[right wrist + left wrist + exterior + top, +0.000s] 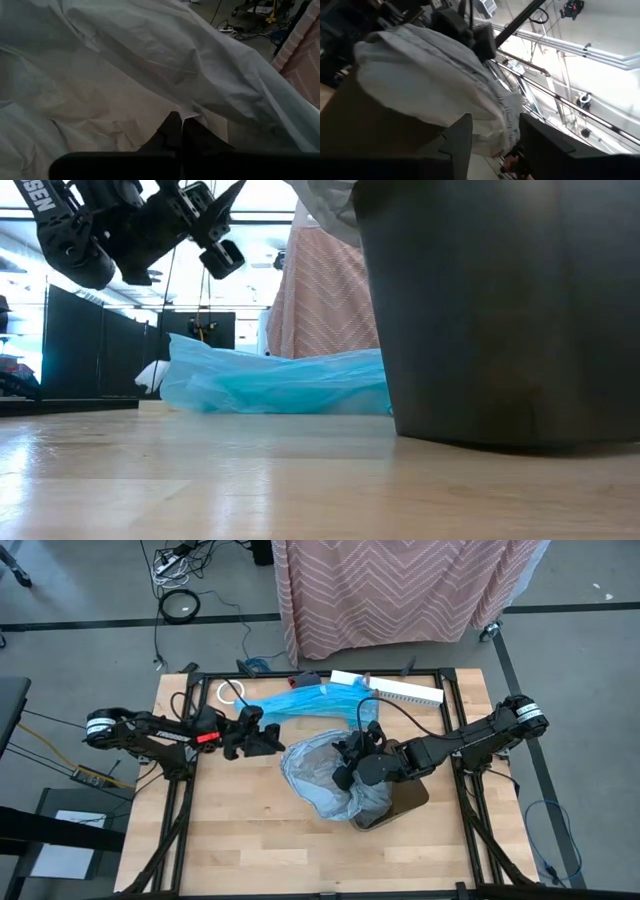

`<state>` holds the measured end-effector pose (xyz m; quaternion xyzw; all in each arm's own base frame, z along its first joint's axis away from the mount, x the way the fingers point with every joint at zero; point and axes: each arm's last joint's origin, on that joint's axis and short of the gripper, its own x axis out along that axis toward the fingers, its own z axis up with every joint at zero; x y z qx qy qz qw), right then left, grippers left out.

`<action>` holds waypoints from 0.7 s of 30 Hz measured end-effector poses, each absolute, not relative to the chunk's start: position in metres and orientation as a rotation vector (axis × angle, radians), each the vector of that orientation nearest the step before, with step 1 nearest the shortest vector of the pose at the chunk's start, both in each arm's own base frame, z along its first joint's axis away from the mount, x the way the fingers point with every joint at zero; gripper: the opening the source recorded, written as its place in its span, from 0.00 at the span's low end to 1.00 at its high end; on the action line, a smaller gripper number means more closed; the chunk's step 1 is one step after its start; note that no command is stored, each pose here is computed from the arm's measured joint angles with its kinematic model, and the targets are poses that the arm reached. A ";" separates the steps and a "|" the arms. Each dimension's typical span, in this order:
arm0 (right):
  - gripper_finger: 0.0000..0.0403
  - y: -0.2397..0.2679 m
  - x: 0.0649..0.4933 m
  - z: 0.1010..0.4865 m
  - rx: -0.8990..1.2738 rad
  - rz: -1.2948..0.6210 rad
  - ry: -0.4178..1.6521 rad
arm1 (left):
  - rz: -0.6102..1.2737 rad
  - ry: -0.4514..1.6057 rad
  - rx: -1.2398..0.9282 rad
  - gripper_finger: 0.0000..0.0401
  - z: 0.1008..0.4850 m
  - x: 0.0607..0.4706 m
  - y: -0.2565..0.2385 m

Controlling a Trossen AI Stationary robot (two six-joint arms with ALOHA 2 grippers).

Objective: Place trash/remove bag and relplace
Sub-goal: Remove the blue trash bag from the black trash bin using the drawstring

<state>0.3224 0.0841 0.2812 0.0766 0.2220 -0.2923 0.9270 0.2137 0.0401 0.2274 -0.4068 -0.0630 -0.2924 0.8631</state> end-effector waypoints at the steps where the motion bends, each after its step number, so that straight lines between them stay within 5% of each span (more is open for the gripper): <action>1: 0.00 0.084 0.322 0.281 0.157 -0.600 0.455 | -0.623 -0.132 -0.851 0.42 0.229 0.215 0.038; 21: 0.00 0.085 0.322 0.281 0.156 -0.597 0.455 | -0.618 -0.106 -0.829 0.39 0.231 0.223 0.032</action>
